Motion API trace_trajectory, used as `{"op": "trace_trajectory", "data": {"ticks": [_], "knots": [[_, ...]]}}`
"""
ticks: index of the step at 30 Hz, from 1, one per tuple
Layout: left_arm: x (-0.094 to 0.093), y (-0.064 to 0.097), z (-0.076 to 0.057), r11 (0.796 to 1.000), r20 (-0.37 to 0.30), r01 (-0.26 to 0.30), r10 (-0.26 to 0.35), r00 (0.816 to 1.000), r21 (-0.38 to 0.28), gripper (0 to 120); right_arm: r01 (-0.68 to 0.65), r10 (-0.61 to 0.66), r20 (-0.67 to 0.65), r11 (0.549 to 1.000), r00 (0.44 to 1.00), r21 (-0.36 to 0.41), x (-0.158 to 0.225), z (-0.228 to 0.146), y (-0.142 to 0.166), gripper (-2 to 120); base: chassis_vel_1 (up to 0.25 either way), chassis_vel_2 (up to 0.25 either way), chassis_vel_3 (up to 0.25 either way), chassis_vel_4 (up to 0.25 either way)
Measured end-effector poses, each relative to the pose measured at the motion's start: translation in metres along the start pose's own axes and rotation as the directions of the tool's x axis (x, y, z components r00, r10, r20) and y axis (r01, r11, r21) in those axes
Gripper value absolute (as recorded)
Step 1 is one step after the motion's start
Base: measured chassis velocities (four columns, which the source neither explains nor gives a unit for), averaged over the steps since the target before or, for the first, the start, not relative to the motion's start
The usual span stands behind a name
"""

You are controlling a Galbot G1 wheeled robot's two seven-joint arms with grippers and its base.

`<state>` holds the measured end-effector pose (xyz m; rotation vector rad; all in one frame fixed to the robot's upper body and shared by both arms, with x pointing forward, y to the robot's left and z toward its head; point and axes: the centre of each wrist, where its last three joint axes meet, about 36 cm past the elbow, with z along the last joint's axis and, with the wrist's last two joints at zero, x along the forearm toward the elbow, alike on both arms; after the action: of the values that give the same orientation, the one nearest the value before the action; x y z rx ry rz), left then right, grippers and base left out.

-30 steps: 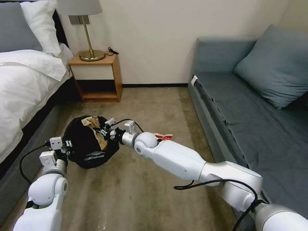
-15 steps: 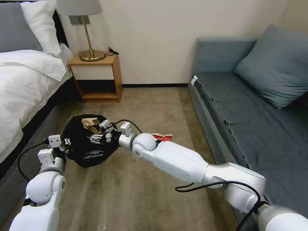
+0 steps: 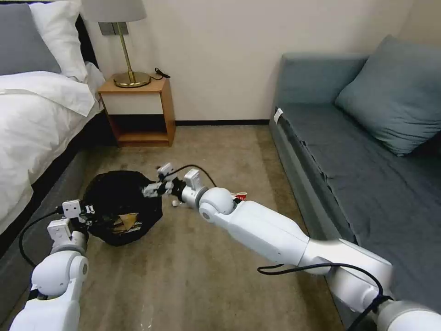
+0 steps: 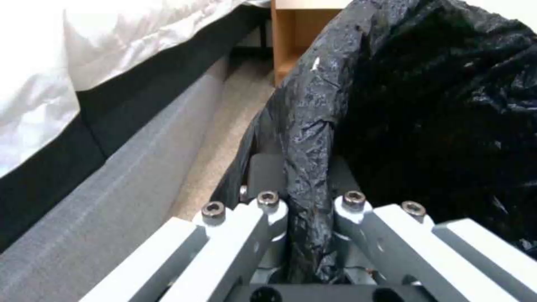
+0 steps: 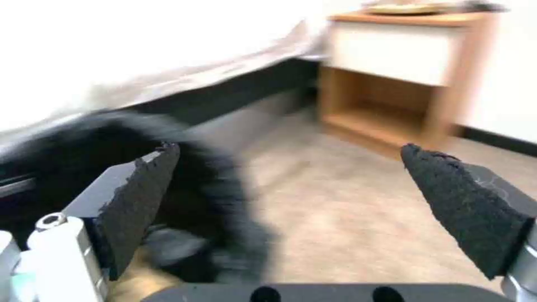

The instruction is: Pick up the trash bin, then pick up the garbage on the floor and place it into the trash bin.

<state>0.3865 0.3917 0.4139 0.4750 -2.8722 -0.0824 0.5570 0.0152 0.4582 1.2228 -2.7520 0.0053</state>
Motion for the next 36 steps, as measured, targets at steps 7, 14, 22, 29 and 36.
{"op": "trace_trajectory", "data": {"ticks": [7,14,22,29,36], "knots": [[-0.001,0.009,-0.001,1.000,-0.001,0.021,-0.021,1.000,0.001,4,-0.272,0.256,-0.188,0.960,0.948,-0.066,0.059,0.050,-0.036,100,0.000,0.000,0.000,0.000],[-0.003,0.013,0.000,1.000,-0.004,0.025,-0.025,1.000,-0.012,4,-0.322,0.293,-0.249,0.943,0.923,-0.083,0.076,0.088,-0.052,100,0.000,0.000,0.000,0.000],[-0.001,0.014,0.007,1.000,-0.014,0.029,-0.030,0.999,-0.011,4,-0.343,0.316,-0.230,0.935,0.921,-0.091,0.082,0.104,-0.071,100,0.000,0.000,0.000,0.000],[0.000,0.016,0.011,0.999,-0.020,0.034,-0.034,0.999,-0.011,4,-0.344,0.319,-0.227,0.935,0.920,-0.082,0.083,0.110,-0.071,100,-0.092,0.073,0.086,-0.086],[0.000,0.016,0.010,0.999,-0.017,0.033,-0.034,0.999,-0.012,4,-0.345,0.323,-0.222,0.936,0.920,-0.067,0.085,0.113,-0.072,100,-0.206,0.197,0.211,-0.199]]}}
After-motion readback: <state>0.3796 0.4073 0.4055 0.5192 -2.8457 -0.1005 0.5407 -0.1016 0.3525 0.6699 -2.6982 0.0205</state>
